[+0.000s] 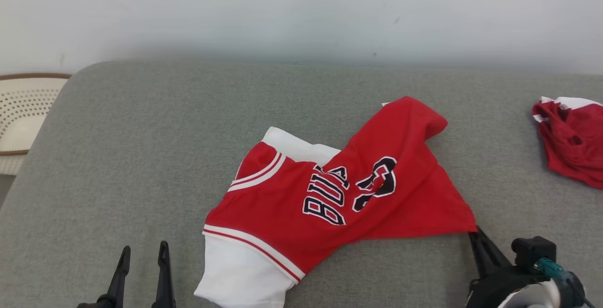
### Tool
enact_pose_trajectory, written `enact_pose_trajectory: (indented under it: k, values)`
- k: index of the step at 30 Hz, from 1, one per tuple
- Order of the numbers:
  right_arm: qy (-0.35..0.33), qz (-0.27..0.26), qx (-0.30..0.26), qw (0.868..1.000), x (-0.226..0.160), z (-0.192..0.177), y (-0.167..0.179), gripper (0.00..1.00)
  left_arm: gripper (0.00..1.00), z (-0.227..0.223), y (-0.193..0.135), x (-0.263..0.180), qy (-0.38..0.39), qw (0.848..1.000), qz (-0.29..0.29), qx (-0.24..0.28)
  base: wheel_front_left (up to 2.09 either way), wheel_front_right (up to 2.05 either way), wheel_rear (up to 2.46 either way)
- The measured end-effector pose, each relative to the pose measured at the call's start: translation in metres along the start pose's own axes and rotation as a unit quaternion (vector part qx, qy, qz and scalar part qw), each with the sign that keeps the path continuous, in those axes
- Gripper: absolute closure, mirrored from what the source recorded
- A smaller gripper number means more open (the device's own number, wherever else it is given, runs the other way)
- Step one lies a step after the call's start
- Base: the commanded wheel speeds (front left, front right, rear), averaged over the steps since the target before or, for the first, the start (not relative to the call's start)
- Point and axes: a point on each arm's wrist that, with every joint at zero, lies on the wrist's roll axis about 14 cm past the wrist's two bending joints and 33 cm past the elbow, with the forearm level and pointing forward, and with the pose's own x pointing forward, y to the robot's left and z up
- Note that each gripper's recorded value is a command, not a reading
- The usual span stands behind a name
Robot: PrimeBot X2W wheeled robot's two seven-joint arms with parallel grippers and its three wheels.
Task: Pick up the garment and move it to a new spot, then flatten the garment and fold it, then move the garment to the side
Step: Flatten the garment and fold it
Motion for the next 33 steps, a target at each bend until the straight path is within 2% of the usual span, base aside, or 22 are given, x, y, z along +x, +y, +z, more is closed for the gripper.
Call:
enact_pose_trajectory:
  k: [9, 20, 21, 22, 33]
  values:
    - [-0.007, -0.010, -0.031, 0.999, -0.029, 0.011, -0.013, 1.00, 0.00, 0.001, -0.013, 0.002, -0.003, 1.000, -0.018, -0.008, 0.00, 0.00, 0.00]
    - [0.041, -0.011, 0.000, 0.999, -0.059, -0.011, -0.004, 1.00, 0.00, 0.004, -0.015, -0.002, -0.007, 1.000, -0.020, -0.011, 0.00, 0.00, 0.00]
    - [0.044, -0.012, 0.000, 0.999, -0.061, -0.012, -0.004, 0.55, 0.00, 0.005, -0.015, -0.002, -0.008, 1.000, -0.020, -0.011, 0.00, 0.00, 0.00]
    - [0.043, -0.014, 0.002, 0.999, -0.062, -0.012, -0.005, 0.00, 0.00, 0.005, -0.015, -0.002, -0.008, 1.000, -0.020, -0.011, 0.00, 0.00, 0.00]
    - [-0.012, -0.024, 0.007, 1.000, -0.068, 0.013, -0.007, 0.00, 0.00, 0.007, -0.016, -0.003, -0.011, 1.000, -0.022, -0.012, 0.00, 0.00, 0.00]
